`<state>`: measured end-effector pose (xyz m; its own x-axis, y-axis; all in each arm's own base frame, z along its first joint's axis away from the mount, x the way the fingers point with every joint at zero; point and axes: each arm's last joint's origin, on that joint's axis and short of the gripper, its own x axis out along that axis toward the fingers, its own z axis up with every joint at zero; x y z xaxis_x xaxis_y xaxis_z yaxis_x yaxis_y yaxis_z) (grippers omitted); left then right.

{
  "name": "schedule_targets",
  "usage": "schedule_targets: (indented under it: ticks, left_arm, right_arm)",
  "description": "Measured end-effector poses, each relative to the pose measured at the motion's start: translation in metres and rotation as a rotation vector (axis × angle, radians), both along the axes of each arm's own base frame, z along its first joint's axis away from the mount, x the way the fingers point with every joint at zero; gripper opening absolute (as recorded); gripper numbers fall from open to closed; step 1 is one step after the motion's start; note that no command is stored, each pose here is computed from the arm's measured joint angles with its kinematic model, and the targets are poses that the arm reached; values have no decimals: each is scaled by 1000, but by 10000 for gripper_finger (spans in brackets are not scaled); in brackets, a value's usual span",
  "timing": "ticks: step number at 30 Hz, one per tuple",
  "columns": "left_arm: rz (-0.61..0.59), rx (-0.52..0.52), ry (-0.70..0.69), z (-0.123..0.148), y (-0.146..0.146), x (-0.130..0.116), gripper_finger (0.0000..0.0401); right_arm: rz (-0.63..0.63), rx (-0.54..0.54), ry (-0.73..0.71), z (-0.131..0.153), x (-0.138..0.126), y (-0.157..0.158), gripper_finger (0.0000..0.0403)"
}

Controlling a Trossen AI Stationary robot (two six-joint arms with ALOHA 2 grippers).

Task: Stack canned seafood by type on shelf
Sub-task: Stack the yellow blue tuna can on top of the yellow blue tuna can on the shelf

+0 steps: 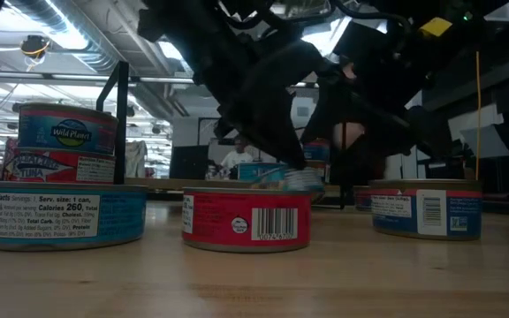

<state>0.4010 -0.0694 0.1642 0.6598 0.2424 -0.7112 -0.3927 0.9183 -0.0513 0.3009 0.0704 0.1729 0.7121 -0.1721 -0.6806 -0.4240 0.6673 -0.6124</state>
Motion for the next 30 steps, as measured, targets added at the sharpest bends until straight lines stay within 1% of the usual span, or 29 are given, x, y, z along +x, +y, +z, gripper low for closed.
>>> schedule_targets:
  ticks: [8,15,20,24,27,30]
  left_arm:
    - [19,-36,-62,4,5,5,0]
    - [36,-55,-85,10,10,6,0]
    - [26,-76,-139,16,9,9,0]
    - [9,-95,-149,17,8,9,0]
    - [4,-101,-155,18,8,10,0]
    - [0,-105,-158,18,8,10,0]
  right_arm:
    - [0,-3,13,-1,-1,0,289]
    - [0,-17,63,-4,-4,-1,289]
    - [-11,-28,56,-4,-4,-2,289]
    - [-36,-55,49,-4,-4,-3,289]
    - [-36,-55,50,-4,-4,-3,279]
    - [-33,-52,55,-4,-5,-3,253]
